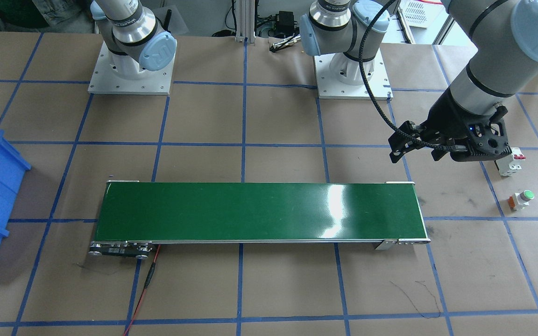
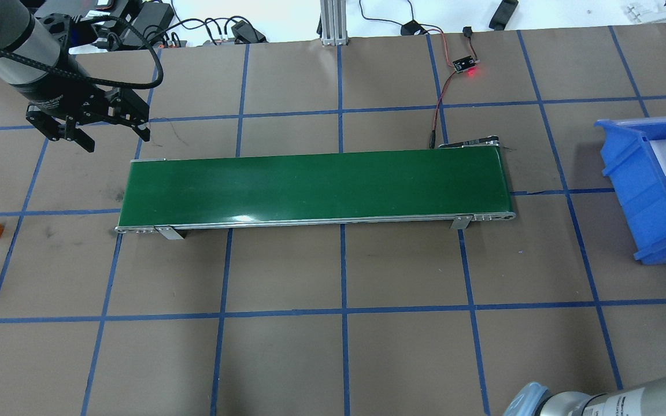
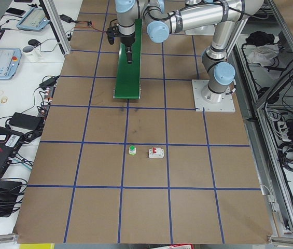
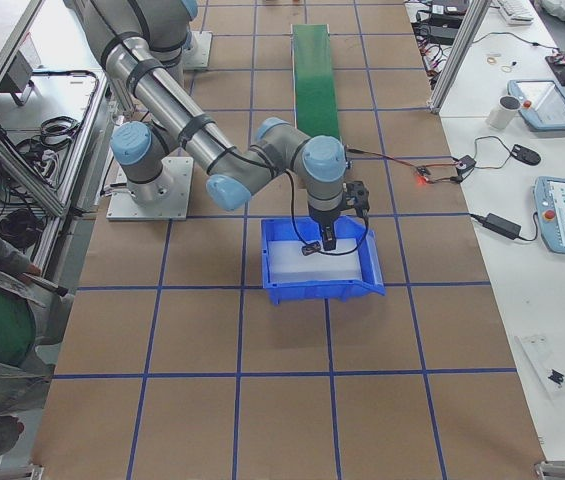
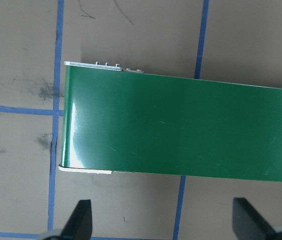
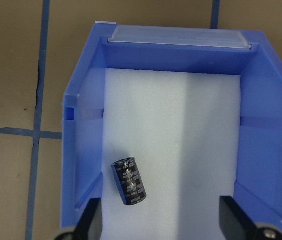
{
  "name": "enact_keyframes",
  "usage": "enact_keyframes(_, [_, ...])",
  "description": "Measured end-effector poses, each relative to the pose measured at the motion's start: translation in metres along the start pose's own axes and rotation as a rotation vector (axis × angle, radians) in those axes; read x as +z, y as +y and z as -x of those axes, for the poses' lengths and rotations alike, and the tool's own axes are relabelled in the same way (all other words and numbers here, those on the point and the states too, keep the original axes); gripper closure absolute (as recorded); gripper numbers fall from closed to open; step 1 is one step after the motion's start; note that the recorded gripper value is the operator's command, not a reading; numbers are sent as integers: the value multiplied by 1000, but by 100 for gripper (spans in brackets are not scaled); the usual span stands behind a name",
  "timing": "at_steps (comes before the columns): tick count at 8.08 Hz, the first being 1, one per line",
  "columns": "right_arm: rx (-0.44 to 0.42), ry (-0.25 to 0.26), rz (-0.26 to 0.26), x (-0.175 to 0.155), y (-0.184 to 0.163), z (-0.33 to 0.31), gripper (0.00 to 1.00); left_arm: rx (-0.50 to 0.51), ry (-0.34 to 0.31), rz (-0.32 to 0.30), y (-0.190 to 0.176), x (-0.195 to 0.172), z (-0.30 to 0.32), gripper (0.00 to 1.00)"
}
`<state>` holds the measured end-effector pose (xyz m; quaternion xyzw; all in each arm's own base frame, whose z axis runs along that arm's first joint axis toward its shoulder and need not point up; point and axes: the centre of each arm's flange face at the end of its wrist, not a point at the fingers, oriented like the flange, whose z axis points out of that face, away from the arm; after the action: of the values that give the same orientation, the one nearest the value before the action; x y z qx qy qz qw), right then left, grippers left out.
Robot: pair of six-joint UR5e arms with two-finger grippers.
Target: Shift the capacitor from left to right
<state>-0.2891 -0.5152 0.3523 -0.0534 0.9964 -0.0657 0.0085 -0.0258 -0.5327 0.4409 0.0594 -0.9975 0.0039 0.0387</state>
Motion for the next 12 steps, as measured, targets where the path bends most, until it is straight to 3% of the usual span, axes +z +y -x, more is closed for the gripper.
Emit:
enact_keyframes(4, [103,37,-23,-99,16,60,0,0,3,-1,0,0,0,0])
enact_keyframes(6, [147,35,-36,-136,4,120,0,0,3,-1,0,0,0,0])
enact_keyframes(12, [208,-28,-23,-154,-37,292,0,0,3,-1,0,0,0,0])
